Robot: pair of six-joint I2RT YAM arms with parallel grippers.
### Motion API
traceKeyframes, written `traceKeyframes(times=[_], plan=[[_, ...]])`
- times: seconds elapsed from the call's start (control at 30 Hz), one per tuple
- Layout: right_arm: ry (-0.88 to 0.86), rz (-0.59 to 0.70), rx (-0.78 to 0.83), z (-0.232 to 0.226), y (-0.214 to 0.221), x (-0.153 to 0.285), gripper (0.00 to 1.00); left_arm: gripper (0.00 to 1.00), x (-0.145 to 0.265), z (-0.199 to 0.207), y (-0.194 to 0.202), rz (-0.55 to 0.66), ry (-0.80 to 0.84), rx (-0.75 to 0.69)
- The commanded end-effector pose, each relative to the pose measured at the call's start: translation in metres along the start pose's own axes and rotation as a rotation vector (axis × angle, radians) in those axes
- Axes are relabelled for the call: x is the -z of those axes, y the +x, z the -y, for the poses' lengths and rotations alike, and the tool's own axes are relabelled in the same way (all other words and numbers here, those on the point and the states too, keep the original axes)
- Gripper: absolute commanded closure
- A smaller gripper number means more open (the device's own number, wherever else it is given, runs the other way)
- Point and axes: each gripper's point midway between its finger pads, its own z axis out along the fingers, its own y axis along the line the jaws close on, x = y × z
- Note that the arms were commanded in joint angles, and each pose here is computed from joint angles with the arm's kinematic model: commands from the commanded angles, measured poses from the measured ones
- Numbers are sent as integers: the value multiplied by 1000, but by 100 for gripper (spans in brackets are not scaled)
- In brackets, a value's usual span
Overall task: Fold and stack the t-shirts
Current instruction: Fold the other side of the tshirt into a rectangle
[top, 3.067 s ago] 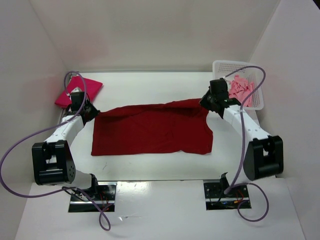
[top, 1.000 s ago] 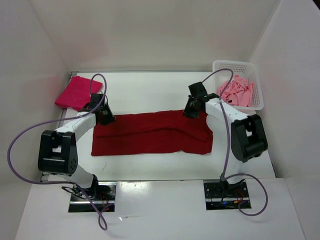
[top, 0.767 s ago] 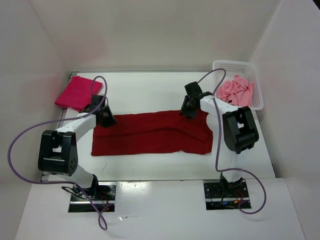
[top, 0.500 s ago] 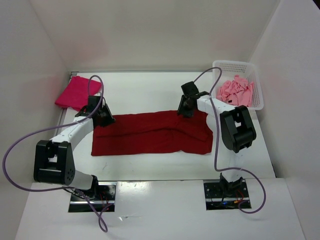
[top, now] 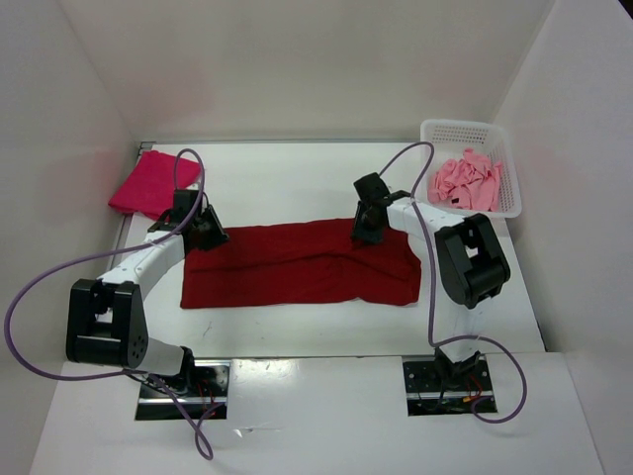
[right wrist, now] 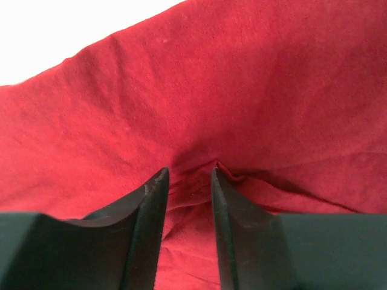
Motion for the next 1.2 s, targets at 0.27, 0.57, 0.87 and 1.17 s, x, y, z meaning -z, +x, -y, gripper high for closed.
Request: traceKeyframes(times=[0.27, 0.57, 0.87, 1.17], plan=[[24, 38, 19, -2, 2, 14, 62, 68, 7, 13, -10, 38, 62, 15], [-52, 36, 35, -22, 5, 30, 92, 68, 7, 16, -11, 41, 74, 14], [-148, -24, 6, -33, 56, 71, 97, 68, 7, 16, -11, 41, 74, 14], [-112, 62, 40, -30, 9, 74, 79, 68, 9, 20, -14, 45, 88, 12]])
